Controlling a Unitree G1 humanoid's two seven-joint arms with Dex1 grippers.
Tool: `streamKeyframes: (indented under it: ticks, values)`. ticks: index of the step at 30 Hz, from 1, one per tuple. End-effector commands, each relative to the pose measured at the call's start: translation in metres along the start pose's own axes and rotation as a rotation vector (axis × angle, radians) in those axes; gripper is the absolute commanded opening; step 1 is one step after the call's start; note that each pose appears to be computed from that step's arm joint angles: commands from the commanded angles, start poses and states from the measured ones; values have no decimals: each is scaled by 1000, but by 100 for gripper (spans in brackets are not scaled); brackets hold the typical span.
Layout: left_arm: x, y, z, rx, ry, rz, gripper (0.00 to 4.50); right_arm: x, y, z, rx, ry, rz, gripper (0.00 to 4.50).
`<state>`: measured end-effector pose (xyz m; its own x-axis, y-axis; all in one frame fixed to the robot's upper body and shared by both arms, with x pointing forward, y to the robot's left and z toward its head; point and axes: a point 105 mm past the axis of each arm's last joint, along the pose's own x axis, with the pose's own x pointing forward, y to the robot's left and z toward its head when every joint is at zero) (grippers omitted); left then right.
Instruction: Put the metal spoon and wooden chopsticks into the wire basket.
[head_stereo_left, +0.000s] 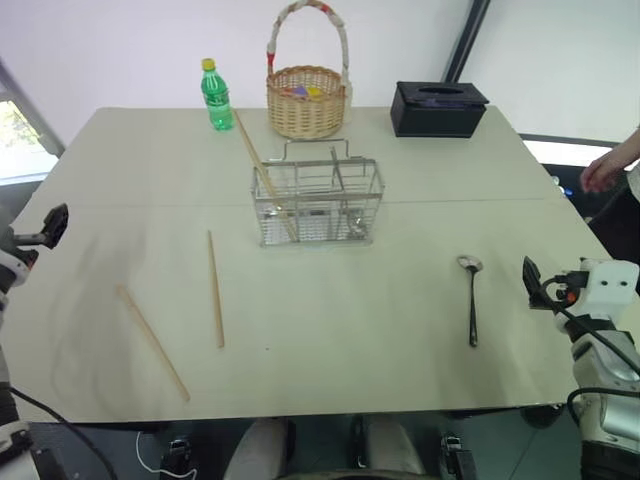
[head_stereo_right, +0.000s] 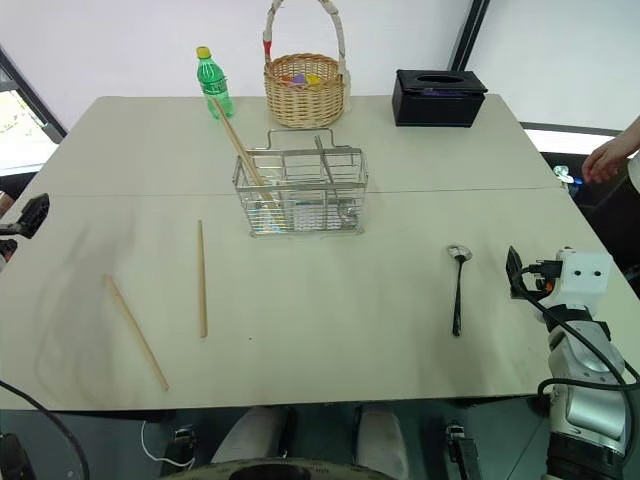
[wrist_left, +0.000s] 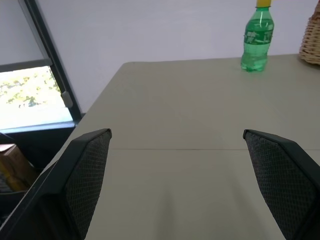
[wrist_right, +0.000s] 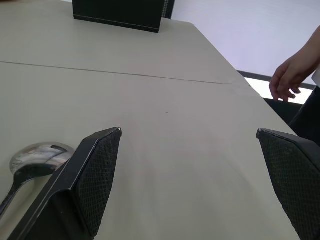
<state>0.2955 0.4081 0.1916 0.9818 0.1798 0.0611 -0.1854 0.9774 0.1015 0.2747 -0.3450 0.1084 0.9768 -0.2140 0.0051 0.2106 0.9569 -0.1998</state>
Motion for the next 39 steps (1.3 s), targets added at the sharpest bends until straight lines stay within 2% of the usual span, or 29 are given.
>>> streamKeyframes:
  ticks: [1,18,29,35,39]
  values:
    - [0,5,16,49,-38,9,447,0,-7,13,-12,-55,-17,450]
    - [4,4,20,31,-40,-1,447,0,-8,7,-9,-53,-14,450]
    - [7,-26,33,40,-64,-146,447,4,-3,30,-45,-76,37,450]
    - [8,-84,51,31,-53,-441,447,-4,23,47,-33,4,59,450]
    - [-10,-147,66,52,-41,-766,447,-17,54,53,61,112,75,450]
